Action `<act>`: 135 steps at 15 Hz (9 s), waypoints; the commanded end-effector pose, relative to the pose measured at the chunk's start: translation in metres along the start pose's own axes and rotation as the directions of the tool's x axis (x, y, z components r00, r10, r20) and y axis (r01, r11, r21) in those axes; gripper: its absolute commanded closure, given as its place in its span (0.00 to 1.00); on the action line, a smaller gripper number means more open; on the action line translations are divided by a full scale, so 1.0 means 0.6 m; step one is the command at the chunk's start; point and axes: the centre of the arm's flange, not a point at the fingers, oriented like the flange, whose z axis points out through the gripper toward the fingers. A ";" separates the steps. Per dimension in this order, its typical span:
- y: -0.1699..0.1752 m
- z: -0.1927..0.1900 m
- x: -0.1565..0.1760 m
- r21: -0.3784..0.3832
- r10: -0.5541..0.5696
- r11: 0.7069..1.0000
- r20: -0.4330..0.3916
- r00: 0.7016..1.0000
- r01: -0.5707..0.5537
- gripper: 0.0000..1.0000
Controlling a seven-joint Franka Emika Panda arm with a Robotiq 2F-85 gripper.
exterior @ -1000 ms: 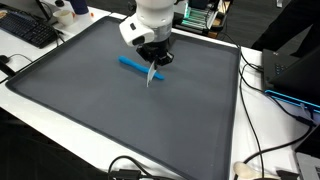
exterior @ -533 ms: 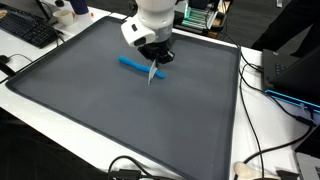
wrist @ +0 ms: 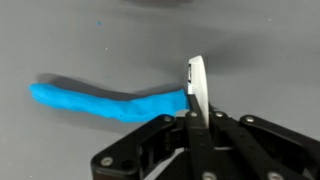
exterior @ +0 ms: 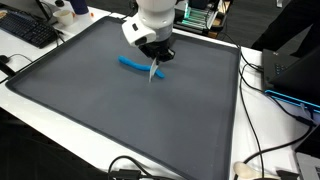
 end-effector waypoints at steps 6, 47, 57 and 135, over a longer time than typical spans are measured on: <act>0.017 -0.037 -0.028 0.026 -0.020 0.999 0.022 1.000 0.020 0.99; 0.066 0.022 0.008 0.009 -0.023 1.000 -0.072 0.997 0.024 0.99; 0.070 0.042 0.004 0.021 -0.016 1.000 -0.032 0.999 0.017 0.99; 0.139 0.054 -0.015 -0.040 -0.041 0.998 -0.005 0.999 0.041 0.99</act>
